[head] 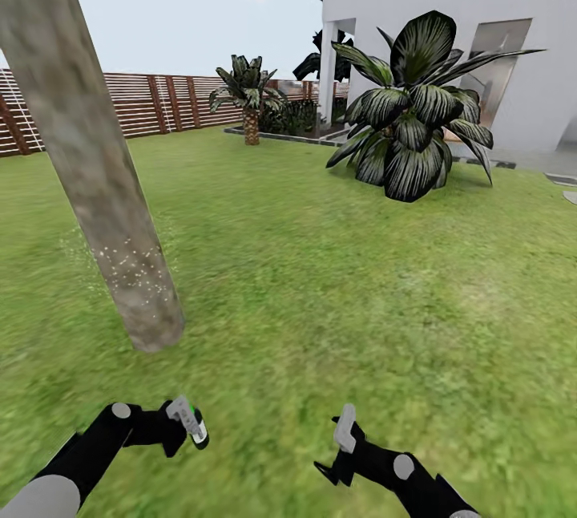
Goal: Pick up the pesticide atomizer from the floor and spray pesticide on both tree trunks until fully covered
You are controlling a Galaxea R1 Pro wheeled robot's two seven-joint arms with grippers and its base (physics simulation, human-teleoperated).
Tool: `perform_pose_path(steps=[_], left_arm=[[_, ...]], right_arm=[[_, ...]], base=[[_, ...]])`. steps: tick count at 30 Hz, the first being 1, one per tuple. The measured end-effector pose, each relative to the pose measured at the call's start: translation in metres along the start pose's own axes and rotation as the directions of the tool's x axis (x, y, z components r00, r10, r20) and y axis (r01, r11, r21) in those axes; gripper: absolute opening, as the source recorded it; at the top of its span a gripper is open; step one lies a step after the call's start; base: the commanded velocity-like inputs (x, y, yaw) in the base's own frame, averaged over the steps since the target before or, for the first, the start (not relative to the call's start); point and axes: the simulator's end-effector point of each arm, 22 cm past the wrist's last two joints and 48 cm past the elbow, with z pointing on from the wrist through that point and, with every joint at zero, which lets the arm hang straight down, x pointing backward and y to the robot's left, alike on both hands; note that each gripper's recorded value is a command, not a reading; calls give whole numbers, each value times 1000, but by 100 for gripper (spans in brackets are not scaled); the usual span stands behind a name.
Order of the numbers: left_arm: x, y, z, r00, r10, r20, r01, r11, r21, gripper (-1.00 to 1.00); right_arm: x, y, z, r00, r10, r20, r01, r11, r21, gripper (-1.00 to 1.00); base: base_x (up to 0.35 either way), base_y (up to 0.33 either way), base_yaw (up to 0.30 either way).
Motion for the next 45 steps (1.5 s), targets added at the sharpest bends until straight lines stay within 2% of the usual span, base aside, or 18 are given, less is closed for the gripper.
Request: perform_pose_path(steps=[5,15,16,17,18,28,32,35,45], left_arm=[[-3,-22,13,1000,5,9,-5,999,45,-100],[-32,-59,33,997,64,37,-68,991,116,-100],[-34,-93,44,988,153,10,-152,969,194,-100],[-35,-108,47,982,187,4,-183,954,237,-100],[-35,-111,48,981,196,1,-191,950,246,-100],[-57,-137,57,978,206,39,-209,937,279,-100],[-61,-150,61,968,246,38,-246,921,301,-100],[-67,-156,63,966,255,47,-257,916,307,-100],[-82,-166,69,964,257,65,-264,915,307,-100]], right_arm=[[-16,11,9,1000,-7,23,7,1000,-19,100],[-44,15,14,997,-31,70,35,998,-51,100],[-65,30,8,991,-71,112,89,983,-162,100],[-67,30,8,991,-75,115,93,982,-167,100],[-67,31,8,990,-75,116,95,981,-170,-100],[-74,36,8,988,-82,130,106,976,-191,-100],[-88,42,13,985,-81,152,110,975,-194,-100],[-99,43,15,982,-86,170,118,975,-191,-100],[-102,45,16,981,-87,175,121,974,-191,-100]], base=[[0,0,0],[0,0,0],[0,0,0],[0,0,0],[0,0,0],[0,0,0],[0,0,0],[0,0,0],[0,0,0]])
